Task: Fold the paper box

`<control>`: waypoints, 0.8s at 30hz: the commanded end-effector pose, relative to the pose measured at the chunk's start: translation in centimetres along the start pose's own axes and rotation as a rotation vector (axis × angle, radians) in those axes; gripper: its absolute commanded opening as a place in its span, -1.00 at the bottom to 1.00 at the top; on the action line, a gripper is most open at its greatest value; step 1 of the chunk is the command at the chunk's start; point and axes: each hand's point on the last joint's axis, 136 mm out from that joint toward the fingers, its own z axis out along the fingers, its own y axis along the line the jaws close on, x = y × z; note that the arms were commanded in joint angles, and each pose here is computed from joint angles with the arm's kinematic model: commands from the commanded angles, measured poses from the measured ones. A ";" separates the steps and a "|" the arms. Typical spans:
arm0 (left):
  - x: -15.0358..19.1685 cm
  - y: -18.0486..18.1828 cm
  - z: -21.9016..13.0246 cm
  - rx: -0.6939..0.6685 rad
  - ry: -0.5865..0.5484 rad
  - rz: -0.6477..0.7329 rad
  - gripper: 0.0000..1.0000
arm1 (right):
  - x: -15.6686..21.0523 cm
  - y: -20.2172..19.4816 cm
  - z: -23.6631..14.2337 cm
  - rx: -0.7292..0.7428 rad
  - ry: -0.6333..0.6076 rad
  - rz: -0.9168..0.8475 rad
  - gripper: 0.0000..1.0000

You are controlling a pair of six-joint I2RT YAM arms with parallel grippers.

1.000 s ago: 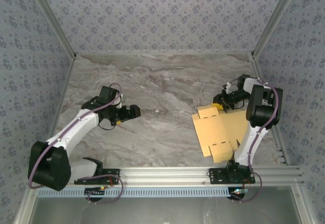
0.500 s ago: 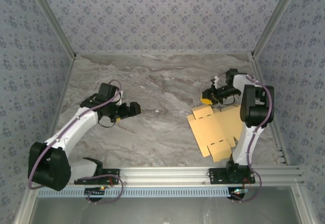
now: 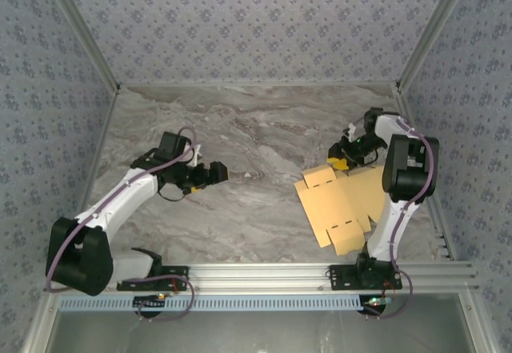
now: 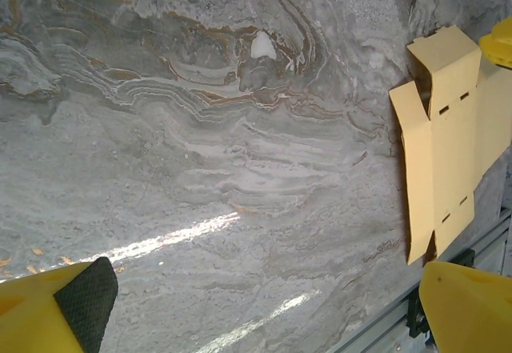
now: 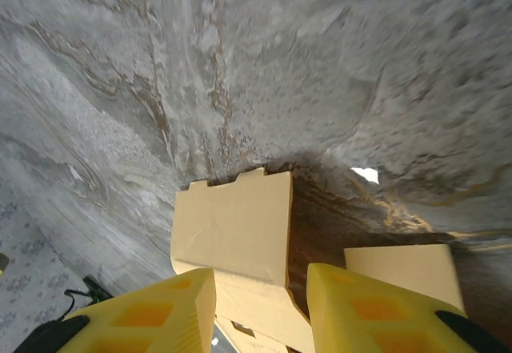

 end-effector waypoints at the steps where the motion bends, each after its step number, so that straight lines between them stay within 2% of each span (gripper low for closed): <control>1: 0.3 -0.8 0.3 0.041 0.019 0.006 0.99 | 1.3 0.0 1.4 -0.011 0.091 0.004 -0.26; 6: 0.5 -0.5 0.3 0.032 0.018 0.012 0.98 | 2.1 0.2 2.9 -0.050 0.146 -0.004 -0.32; 14: 0.5 -0.1 0.5 0.019 0.015 0.013 0.98 | 2.3 1.0 4.1 -0.133 0.171 0.003 -0.31; 15: 0.4 -0.2 0.5 0.019 0.012 0.015 0.98 | 2.3 1.1 4.3 -0.143 0.176 0.004 -0.35; 20: 0.2 -0.1 0.5 0.010 0.008 0.012 0.99 | 1.8 2.3 3.9 -0.210 0.148 -0.031 -0.85; 24: -0.3 -0.3 0.0 0.000 -0.016 0.017 0.98 | 1.1 5.0 2.8 -0.281 0.103 -0.098 -0.92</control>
